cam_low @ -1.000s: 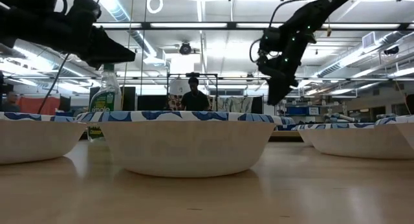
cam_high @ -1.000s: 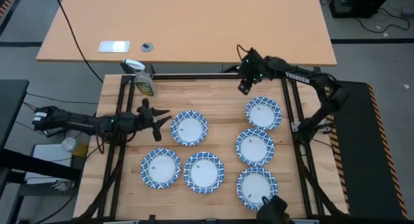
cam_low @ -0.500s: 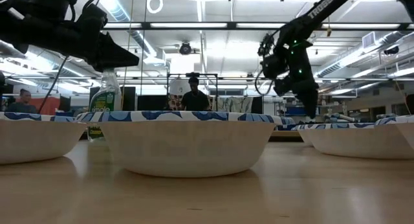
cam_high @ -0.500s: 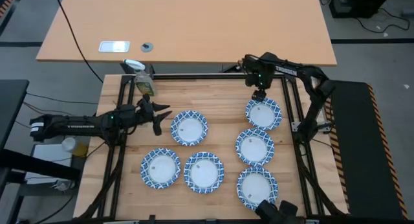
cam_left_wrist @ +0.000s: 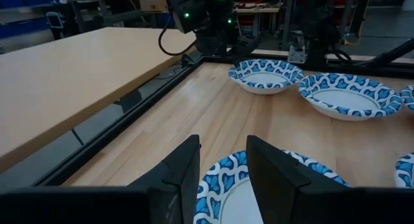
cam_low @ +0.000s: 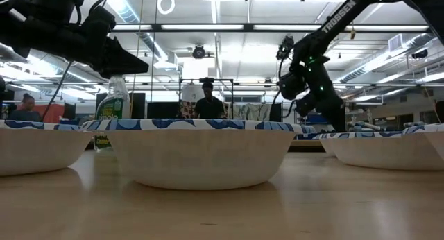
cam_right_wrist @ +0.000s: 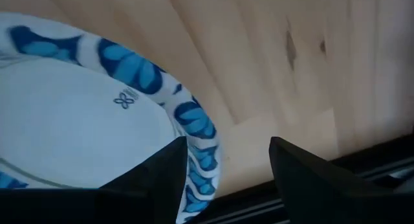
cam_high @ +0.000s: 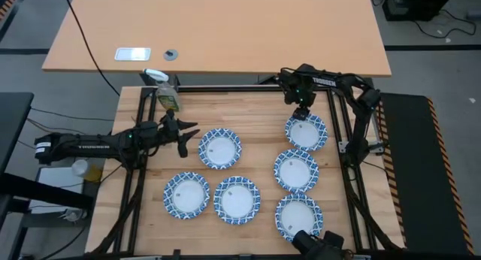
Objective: Nest bowls inside each other
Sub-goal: Put the white bowl on top of the white bowl
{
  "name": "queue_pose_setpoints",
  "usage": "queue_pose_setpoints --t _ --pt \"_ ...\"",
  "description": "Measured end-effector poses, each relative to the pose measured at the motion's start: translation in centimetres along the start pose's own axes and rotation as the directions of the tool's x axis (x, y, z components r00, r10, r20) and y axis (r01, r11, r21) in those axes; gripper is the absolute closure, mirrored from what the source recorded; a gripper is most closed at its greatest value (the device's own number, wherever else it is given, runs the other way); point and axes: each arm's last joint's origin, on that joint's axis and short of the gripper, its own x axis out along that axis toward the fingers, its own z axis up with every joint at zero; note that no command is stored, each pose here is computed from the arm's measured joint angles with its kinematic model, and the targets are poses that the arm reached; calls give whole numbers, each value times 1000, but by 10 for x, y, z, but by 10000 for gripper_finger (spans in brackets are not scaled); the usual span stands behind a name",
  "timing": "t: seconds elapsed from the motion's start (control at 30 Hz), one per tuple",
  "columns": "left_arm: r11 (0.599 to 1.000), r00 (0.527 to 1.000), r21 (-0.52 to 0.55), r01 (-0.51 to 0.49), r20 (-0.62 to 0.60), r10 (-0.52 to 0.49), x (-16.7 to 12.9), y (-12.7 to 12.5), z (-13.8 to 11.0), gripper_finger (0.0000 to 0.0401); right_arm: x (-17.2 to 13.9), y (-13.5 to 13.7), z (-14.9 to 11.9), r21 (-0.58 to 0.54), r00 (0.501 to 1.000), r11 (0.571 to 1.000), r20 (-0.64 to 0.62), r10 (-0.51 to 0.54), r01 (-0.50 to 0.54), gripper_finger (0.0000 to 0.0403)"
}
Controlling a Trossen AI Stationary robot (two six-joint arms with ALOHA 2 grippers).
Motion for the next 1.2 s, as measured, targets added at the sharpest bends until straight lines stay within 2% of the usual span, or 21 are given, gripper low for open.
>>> queue_pose_setpoints --t 0.33,0.6,0.87,1.03,1.2 --pt "1000 1000 2 1 -7 -1 0 0 -1 271 16 6 -3 -2 997 998 -31 64 -64 202" --pt "1000 1000 1 1 -7 -1 0 0 -1 271 29 9 -4 12 998 998 -23 60 -60 242" --pt "1000 1000 -3 1 -6 -1 0 0 -1 271 29 9 -3 -10 993 992 2 122 -122 288" --pt "1000 1000 -7 1 4 -1 -1 0 1 271 28 7 -3 -39 979 979 34 199 -198 305" --pt "1000 999 -22 1 39 0 -5 1 4 271 17 -2 0 -23 976 979 76 202 -201 315"
